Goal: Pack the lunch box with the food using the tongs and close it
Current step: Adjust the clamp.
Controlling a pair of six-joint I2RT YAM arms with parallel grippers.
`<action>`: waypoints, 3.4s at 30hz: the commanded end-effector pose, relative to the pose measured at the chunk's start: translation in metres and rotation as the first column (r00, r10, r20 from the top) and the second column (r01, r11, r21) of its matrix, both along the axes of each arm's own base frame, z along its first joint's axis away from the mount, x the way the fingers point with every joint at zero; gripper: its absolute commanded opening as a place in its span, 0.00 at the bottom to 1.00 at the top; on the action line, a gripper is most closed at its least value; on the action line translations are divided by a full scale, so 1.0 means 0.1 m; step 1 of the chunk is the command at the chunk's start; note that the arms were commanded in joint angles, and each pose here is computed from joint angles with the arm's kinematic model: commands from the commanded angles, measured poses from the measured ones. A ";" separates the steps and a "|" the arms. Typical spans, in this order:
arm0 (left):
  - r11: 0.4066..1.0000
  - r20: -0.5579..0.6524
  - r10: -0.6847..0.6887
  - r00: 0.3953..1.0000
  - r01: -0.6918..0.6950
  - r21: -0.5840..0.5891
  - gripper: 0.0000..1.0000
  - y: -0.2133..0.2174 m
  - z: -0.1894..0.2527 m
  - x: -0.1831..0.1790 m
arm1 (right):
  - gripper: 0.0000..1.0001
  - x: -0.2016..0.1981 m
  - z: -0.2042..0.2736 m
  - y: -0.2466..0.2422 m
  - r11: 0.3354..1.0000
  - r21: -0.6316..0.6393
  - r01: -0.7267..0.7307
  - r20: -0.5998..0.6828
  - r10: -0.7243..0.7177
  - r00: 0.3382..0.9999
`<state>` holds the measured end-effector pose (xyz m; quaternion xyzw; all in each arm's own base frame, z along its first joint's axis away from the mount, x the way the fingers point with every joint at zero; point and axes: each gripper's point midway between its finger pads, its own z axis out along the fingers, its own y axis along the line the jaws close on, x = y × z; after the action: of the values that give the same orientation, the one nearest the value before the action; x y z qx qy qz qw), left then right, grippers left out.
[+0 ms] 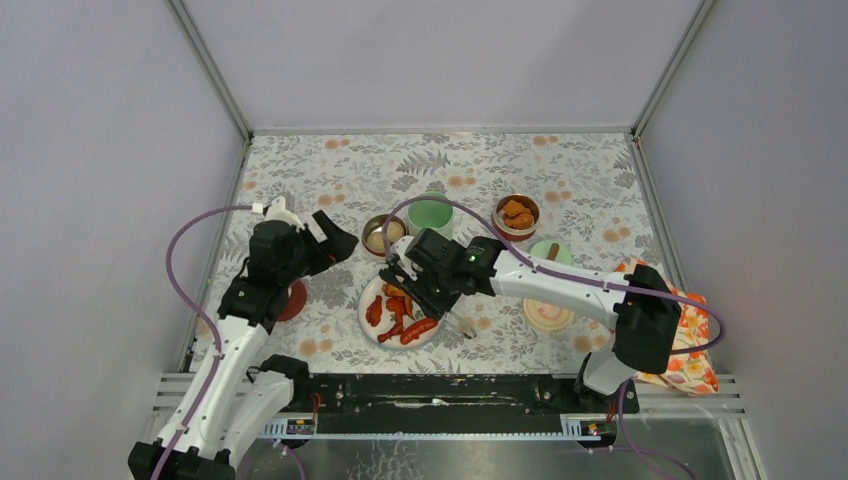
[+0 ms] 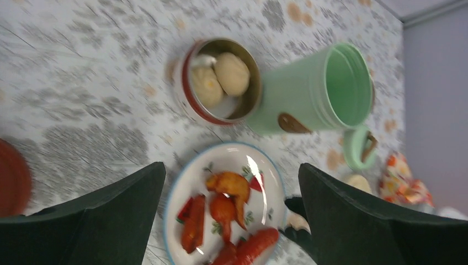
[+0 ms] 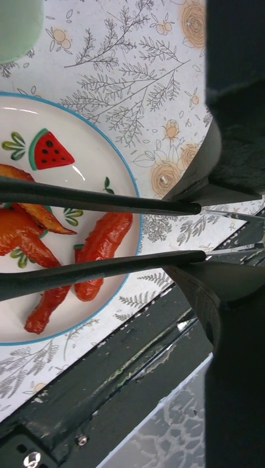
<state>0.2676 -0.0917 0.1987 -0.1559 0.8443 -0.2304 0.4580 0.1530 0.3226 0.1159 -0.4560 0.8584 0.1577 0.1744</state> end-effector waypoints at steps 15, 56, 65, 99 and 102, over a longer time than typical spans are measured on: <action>0.778 0.126 -0.155 0.980 0.199 -0.596 0.99 -0.71 0.17 -0.44 | 0.42 0.45 0.48 0.27 0.961 0.234 0.147 0.090 -0.172 0.981; 0.459 -0.008 -0.107 0.994 0.042 -0.888 0.07 -1.26 -0.01 -0.46 | 0.51 0.45 0.77 0.34 0.855 0.510 0.097 0.173 -0.213 0.962; 0.438 -0.043 -0.065 0.997 -0.010 -0.899 0.03 -1.18 -0.04 -0.45 | 0.60 0.38 0.74 0.24 0.862 0.497 0.097 0.167 -0.205 0.965; 0.870 -0.089 0.167 0.982 -0.189 -0.455 0.98 -0.51 -0.29 -0.53 | 0.44 0.20 0.64 -0.12 0.958 0.250 0.143 0.093 -0.171 0.981; 0.923 -0.020 0.205 0.979 -0.200 -0.330 0.98 -0.31 -0.08 -0.52 | 0.44 0.19 0.53 -0.17 0.966 0.208 0.152 0.080 -0.172 0.982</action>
<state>0.2172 -0.1634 0.1924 -0.3527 0.7267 -0.4506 0.3801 0.1714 0.3134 0.1709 -0.3692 0.8537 0.2278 0.2880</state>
